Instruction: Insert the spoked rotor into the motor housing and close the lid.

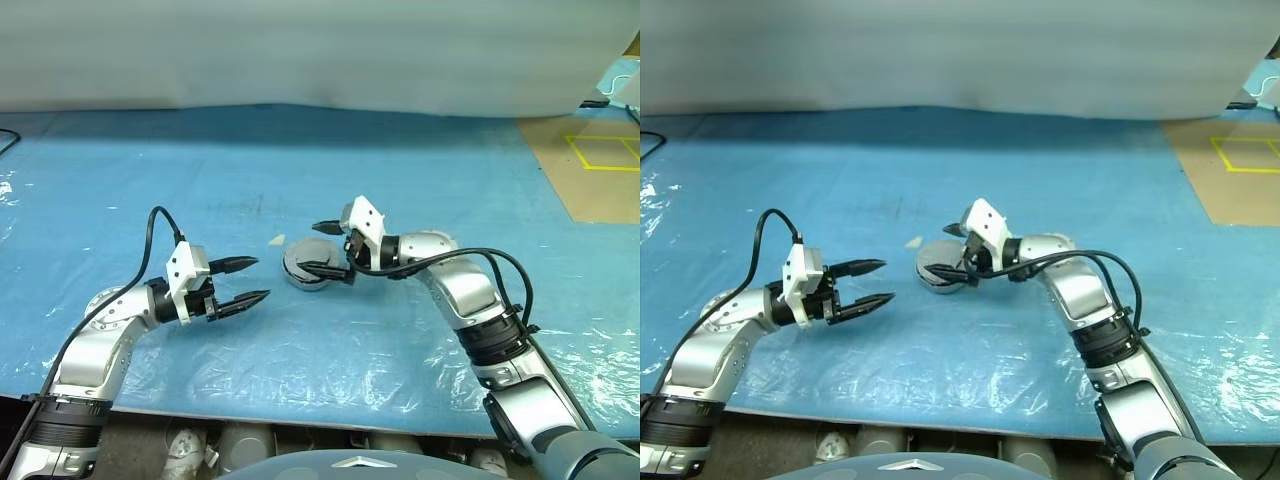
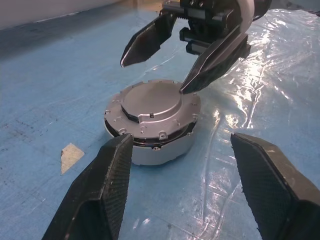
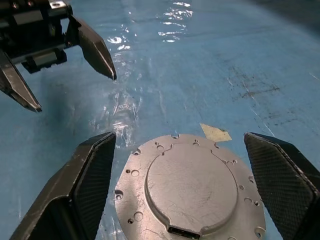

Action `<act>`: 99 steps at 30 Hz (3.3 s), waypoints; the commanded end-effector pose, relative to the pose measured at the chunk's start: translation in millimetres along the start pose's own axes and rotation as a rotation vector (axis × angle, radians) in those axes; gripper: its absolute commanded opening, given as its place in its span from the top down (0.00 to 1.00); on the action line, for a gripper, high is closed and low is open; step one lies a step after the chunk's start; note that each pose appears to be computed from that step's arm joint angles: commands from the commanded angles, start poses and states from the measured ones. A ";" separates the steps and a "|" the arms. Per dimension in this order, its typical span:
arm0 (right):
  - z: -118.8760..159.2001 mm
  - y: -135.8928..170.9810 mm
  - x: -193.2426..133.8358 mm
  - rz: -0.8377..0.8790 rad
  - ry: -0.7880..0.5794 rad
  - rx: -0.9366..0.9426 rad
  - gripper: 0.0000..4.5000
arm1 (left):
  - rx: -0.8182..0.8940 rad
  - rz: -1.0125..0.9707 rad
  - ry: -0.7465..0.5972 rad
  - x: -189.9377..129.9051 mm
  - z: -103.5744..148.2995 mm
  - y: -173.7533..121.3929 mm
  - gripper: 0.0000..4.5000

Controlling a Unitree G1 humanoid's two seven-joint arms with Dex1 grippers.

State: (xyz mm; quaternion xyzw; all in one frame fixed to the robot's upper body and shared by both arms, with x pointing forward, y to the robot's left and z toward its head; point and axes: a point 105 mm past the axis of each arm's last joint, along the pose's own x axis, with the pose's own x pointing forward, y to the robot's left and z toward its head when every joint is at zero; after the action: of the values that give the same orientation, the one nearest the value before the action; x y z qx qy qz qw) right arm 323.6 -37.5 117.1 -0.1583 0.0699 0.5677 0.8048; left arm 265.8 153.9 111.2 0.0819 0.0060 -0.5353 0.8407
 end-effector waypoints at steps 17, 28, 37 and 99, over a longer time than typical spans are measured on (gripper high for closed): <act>-17.8 6.3 14.9 0.023 0.044 -0.104 0.54 | 0.031 -0.001 -0.014 1.4 4.5 -1.0 0.27; -17.9 5.0 17.6 -0.003 0.061 -0.094 0.69 | 0.036 -0.002 -0.014 2.5 5.0 0.3 0.27; 6.3 -5.0 9.6 -0.029 -0.008 -0.134 0.56 | 0.042 -0.006 -0.015 4.0 6.3 2.4 0.27; -39.4 -14.0 14.8 -0.090 0.126 0.019 0.35 | 0.051 -0.019 -0.014 7.5 3.7 5.2 0.27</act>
State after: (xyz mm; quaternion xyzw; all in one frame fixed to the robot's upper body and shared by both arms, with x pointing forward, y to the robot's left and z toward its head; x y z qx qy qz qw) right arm 340.9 -26.4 92.0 -0.2031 0.0789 0.5371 0.8149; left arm 273.5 149.0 106.6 0.0900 0.0050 -0.5418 0.8357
